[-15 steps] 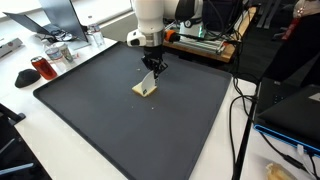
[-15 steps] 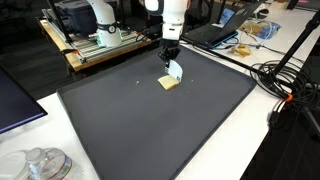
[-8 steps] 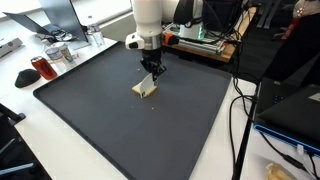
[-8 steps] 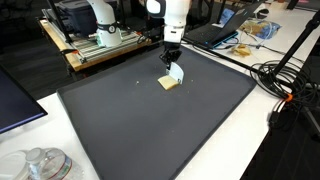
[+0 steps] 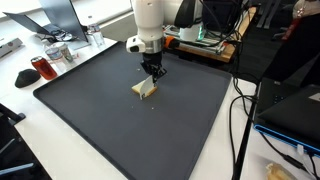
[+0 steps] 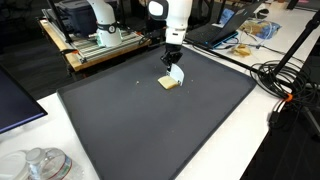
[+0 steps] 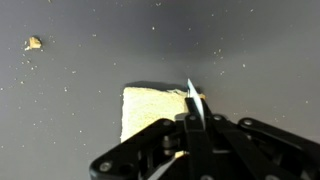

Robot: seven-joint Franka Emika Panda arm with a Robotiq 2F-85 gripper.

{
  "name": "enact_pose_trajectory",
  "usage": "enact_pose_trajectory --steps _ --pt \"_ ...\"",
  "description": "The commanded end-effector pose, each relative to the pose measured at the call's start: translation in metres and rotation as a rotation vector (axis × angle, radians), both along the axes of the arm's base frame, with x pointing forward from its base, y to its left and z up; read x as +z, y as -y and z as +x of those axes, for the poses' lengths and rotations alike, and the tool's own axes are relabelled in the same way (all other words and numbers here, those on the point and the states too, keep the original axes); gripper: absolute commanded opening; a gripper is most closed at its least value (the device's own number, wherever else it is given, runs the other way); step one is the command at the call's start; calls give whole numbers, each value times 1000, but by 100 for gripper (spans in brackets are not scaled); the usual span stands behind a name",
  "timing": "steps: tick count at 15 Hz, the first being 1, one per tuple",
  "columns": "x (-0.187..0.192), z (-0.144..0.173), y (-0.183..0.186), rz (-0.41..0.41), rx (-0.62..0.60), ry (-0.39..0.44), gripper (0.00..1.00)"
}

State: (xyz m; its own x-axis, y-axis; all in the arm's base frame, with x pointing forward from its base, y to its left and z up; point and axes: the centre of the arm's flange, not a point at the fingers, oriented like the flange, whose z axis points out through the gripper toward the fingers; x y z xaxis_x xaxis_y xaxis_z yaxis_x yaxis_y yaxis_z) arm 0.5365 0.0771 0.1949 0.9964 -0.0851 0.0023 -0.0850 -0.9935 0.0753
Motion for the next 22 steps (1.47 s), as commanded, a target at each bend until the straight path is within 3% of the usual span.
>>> enact_pose_trajectory --steps 1,9,16,19,22 --pt "-22 2 -5 -15 0 -38 1" --pt "-35 8 -1 47 -43 2 1" --pt "-31 21 6 16 -68 64 1" --pt "-31 30 5 0 -53 37 1" --pt "-35 30 4 -29 -27 -69 1"
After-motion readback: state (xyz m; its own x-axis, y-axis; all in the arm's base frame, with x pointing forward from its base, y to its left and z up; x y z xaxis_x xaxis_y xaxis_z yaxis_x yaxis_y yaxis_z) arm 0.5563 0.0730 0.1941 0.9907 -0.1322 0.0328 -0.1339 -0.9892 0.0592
